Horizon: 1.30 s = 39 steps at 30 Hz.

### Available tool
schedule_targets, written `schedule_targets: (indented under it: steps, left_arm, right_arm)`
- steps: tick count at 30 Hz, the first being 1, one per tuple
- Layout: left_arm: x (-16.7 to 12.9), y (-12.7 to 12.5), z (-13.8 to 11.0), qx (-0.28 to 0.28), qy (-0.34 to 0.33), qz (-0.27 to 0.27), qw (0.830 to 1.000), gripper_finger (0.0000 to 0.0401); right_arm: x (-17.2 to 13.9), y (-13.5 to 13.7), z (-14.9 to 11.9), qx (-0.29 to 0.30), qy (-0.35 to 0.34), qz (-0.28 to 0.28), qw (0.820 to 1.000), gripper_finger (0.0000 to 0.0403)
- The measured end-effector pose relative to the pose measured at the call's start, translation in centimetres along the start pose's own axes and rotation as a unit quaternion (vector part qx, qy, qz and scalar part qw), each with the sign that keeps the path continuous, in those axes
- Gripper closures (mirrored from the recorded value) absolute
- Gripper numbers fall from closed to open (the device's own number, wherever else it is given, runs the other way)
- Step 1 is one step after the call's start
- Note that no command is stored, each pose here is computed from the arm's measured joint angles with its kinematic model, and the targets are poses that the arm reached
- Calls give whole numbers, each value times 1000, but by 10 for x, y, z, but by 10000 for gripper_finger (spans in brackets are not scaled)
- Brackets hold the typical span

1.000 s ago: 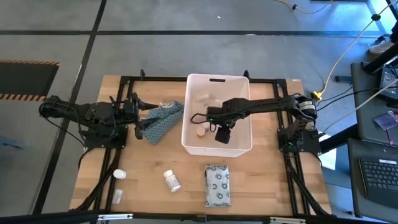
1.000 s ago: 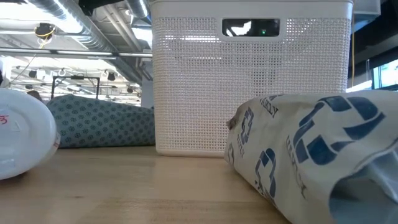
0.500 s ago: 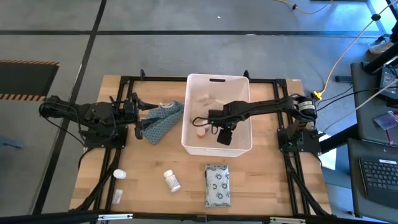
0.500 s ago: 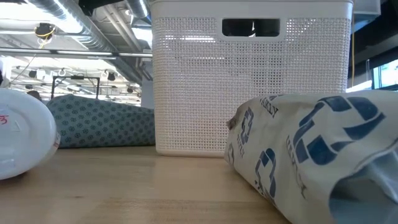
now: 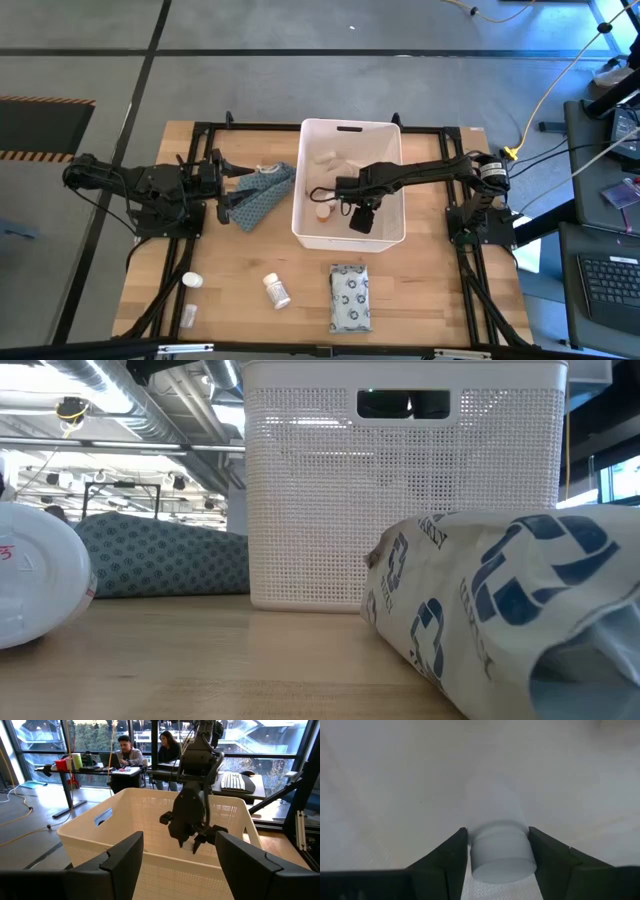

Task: Pick & place medical supplies in basket/bin
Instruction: Put the bottom white medicine bottle into the white bin

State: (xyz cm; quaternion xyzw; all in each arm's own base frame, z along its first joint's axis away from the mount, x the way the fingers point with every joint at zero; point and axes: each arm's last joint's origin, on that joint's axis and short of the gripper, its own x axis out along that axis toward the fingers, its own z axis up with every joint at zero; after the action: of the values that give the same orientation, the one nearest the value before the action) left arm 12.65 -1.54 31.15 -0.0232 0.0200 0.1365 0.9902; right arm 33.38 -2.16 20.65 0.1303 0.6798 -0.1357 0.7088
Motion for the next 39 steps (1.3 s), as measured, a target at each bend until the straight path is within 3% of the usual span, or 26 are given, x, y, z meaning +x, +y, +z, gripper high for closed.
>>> schedule_targets:
  steps: [5, 13, 19, 24, 30, 39]
  left_arm:
    - [0, 0, 0, 0, 0, 0, 1000, 159]
    - [0, 0, 0, 0, 0, 0, 1000, 159]
    - [0, 0, 0, 0, 0, 0, 1000, 159]
    - [0, 0, 0, 0, 0, 0, 1000, 159]
    - [0, 0, 0, 0, 0, 0, 1000, 159]
    - [0, 0, 0, 0, 0, 0, 1000, 159]
  right_arm:
    - [0, -4, -7, 83, 53, 29, 995, 219]
    - [-2, -12, -6, 200, 104, 105, 969, 219]
    - [-1, -18, -8, 248, 130, 92, 956, 219]
    - [6, -25, -12, 309, 185, 65, 931, 219]
    - [13, -28, -9, 326, 219, 100, 914, 219]
    - [14, -29, -8, 303, 214, 111, 922, 218]
